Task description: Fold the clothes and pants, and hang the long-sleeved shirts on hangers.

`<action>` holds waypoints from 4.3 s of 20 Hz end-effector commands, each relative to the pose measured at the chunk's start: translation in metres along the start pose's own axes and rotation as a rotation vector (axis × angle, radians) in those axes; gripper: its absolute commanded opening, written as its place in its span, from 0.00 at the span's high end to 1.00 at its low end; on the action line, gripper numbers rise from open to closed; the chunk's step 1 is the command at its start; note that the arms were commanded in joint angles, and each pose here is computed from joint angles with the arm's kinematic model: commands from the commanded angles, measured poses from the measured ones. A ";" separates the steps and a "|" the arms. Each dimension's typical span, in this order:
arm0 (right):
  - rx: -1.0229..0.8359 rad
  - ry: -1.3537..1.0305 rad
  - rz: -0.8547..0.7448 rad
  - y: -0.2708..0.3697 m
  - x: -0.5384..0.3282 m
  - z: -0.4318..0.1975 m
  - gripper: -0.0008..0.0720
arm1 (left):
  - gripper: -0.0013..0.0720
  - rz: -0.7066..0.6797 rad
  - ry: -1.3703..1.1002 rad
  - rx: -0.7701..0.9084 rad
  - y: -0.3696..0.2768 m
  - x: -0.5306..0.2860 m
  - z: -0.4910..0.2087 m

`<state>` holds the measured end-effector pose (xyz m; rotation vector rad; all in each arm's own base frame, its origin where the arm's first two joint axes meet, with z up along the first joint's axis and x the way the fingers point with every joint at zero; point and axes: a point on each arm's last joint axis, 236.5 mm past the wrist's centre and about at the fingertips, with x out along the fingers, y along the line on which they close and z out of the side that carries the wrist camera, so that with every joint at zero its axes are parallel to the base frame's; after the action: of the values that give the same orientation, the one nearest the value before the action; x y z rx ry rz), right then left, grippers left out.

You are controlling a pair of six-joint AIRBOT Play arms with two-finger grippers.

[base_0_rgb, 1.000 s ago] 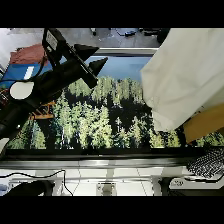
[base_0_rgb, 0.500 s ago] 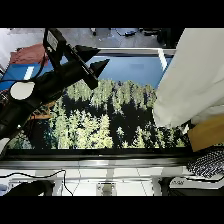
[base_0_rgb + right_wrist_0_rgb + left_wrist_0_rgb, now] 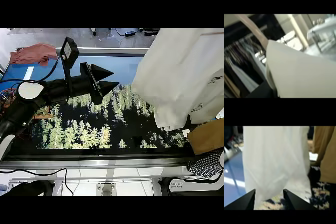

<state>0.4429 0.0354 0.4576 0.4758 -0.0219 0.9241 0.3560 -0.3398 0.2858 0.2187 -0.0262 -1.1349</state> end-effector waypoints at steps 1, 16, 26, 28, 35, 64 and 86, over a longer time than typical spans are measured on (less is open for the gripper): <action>0.004 0.251 -0.024 0.001 0.029 -0.071 0.91 | 0.42 0.000 0.054 -0.080 0.003 -0.002 -0.014; -0.018 0.498 0.202 0.089 0.093 -0.163 0.91 | 0.20 0.056 0.092 -0.158 0.020 0.003 -0.032; -0.029 0.572 0.327 0.145 0.116 -0.200 0.91 | 0.68 0.058 0.079 -0.061 0.011 0.011 -0.026; -0.032 0.587 0.342 0.151 0.116 -0.205 0.91 | 0.92 0.060 0.079 -0.001 0.012 0.011 -0.025; -0.076 0.637 0.284 0.136 0.115 -0.217 0.91 | 0.92 0.077 0.075 0.013 0.016 0.010 -0.024; -0.958 0.873 -0.085 -0.005 0.015 -0.166 0.55 | 0.92 0.058 0.143 -0.023 0.033 -0.013 -0.044; -1.136 0.831 0.215 0.038 0.041 -0.198 0.52 | 0.92 -0.127 0.167 -0.015 0.018 -0.055 -0.053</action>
<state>0.4159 0.1559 0.3110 -1.0317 0.1298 1.0261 0.3572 -0.2734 0.2394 0.3096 0.1569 -1.2331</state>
